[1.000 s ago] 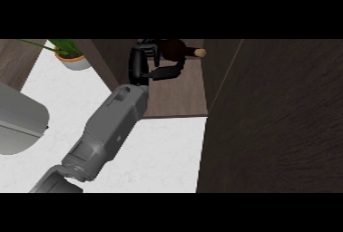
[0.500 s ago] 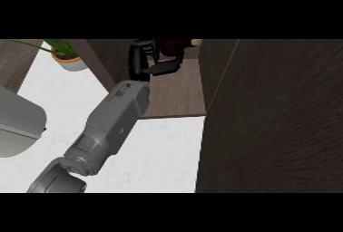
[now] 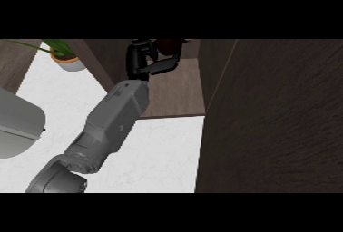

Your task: Pick up the wine, place it into the cabinet and close the cabinet

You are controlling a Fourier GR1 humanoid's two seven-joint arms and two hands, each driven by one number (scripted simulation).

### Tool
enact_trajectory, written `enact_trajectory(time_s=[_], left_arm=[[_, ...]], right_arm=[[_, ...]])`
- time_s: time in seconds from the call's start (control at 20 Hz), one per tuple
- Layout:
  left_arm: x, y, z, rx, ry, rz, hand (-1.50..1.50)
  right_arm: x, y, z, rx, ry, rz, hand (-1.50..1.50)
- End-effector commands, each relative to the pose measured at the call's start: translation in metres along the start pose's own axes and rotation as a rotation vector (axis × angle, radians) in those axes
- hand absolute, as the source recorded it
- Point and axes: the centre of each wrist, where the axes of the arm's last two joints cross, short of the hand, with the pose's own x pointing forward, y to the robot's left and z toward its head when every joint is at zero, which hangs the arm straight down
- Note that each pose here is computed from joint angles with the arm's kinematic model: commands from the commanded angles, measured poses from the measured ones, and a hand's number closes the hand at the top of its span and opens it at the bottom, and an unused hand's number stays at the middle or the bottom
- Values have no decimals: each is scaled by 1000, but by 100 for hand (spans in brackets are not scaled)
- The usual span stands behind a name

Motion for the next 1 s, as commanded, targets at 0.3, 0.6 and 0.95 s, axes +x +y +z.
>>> enact_trajectory(time_s=[0.3,0.6,0.95], left_arm=[[-15,26,3,21,10,-72,150],[-18,45,0,11,26,-141,-150],[-35,25,24,16,19,-223,-150]], right_arm=[[10,3,7,49,-32,-29,-150],[9,7,2,42,-41,-17,-150],[1,4,0,47,-28,-34,-150]])
